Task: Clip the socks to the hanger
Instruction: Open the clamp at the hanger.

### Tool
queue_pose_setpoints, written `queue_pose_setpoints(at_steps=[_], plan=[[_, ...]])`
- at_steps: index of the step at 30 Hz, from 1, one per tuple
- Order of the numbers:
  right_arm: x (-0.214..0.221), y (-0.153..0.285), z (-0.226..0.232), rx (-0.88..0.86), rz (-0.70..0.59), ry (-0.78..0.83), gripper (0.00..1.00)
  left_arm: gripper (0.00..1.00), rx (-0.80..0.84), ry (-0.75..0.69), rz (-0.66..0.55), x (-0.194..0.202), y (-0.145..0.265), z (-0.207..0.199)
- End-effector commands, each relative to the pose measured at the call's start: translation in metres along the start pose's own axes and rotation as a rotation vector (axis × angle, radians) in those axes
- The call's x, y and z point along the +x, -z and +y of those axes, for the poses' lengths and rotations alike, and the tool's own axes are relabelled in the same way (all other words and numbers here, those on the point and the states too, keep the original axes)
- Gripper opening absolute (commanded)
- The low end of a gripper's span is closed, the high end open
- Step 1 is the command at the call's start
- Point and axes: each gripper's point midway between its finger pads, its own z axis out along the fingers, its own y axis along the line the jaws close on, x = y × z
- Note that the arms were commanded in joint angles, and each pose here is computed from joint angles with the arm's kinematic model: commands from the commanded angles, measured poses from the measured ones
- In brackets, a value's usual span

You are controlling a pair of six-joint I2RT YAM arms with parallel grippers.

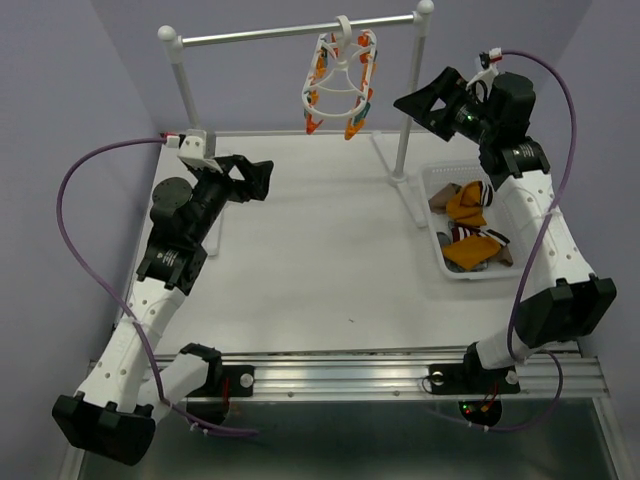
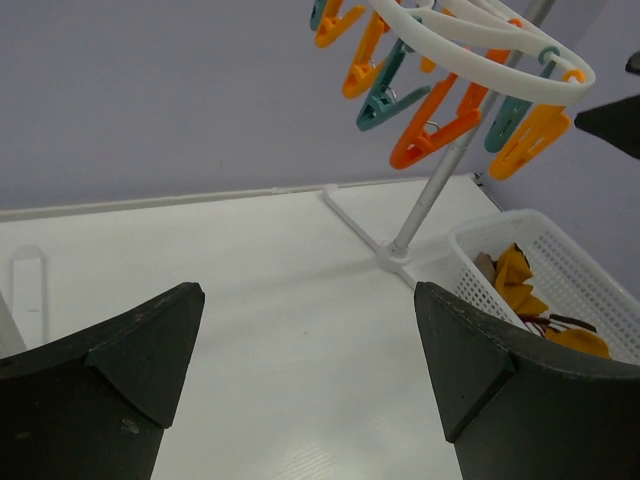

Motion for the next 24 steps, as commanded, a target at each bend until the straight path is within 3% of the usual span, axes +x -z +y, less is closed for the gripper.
queue_pose_setpoints(at_steps=[1,7,24], plan=[[-0.025,-0.008,0.072,-0.246,-0.032,0.011,0.95,0.99,0.111,-0.075,-0.037,-0.013,-0.008,-0.017],[-0.036,-0.038,0.082,-0.297,-0.028,-0.087,0.76,0.99,0.135,-0.09,0.006,0.002,-0.028,-0.016],[-0.032,-0.071,0.087,-0.328,0.019,-0.192,0.54,0.99,0.217,-0.145,-0.017,-0.003,-0.055,-0.026]])
